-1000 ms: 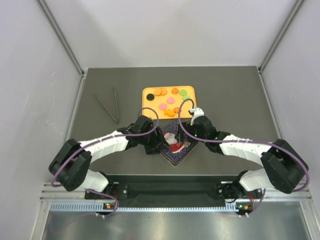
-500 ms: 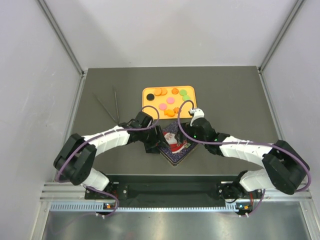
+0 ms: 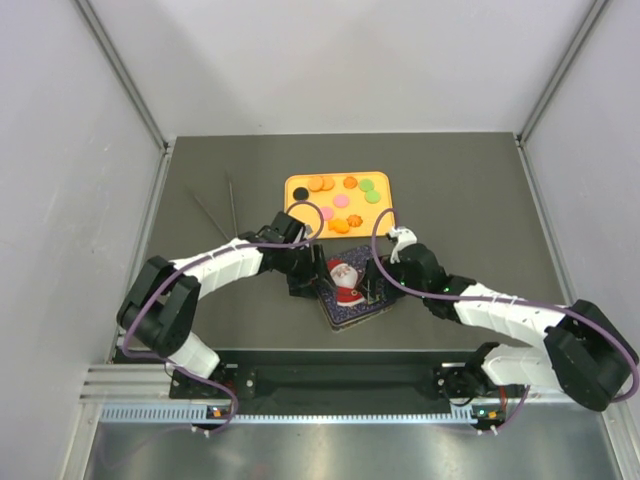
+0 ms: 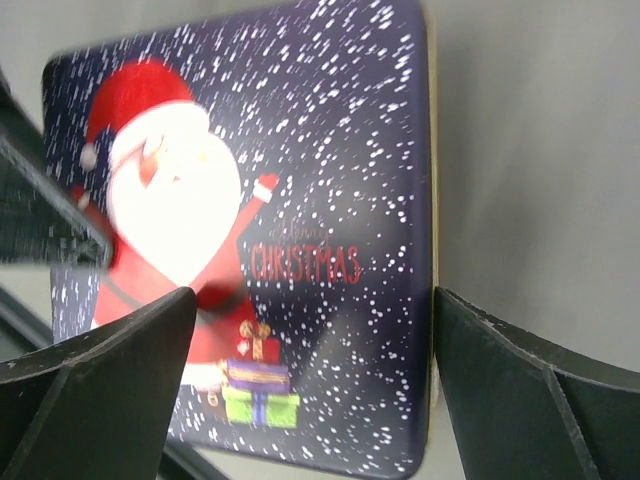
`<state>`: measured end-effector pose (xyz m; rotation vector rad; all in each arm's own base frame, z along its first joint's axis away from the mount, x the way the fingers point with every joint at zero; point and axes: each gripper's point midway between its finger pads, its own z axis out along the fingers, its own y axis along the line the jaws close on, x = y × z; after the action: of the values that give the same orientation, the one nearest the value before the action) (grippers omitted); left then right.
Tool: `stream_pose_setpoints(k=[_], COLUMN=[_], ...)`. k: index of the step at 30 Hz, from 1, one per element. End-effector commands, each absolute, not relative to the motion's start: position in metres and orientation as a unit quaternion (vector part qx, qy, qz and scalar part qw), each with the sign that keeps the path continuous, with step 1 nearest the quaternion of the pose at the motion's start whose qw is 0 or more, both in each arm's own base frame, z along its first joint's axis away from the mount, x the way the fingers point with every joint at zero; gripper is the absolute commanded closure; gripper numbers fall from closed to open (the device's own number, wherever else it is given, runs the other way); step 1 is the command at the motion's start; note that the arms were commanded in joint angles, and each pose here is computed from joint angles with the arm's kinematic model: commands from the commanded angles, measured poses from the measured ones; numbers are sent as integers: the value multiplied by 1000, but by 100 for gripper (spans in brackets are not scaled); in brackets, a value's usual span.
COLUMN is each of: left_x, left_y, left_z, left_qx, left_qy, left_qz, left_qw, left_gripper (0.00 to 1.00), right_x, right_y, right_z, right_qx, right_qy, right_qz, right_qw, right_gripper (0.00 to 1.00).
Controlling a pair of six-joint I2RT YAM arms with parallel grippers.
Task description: Pack the cookies
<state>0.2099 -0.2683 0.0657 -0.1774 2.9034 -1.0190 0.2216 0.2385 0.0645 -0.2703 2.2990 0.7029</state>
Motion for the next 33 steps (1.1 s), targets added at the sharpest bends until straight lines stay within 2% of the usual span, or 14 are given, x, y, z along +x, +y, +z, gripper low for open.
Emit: stream_pose_setpoints(k=[1,8,13,23,29,33], left_x=[259,253,249,245,245,245], left_y=[-275,-275,-274,-268,-268,-269], left_z=[69,71,70,65,65,66], left_qx=[-51,-40,-32,-29,-25,-22], left_qy=[935,933,934,937,937,936], left_qz=[-328,-336,-336,-328,-330,-332], left_qw=[124,121,115,112,111,112], left_gripper=[66,52,50,49,43,36], right_x=[171,182,192,200,203,207], right_y=[263,252,246,237,229,224], right_z=[65,65,72,75,80,87], right_qx=[-134,-107,-90,-67,-70,-70], right_qy=[881,877,872,873,882,885], right_qz=[379,391,401,395,368,353], right_qw=[248,257,267,277,285,295], right_gripper=[4,4,5,19,28,29])
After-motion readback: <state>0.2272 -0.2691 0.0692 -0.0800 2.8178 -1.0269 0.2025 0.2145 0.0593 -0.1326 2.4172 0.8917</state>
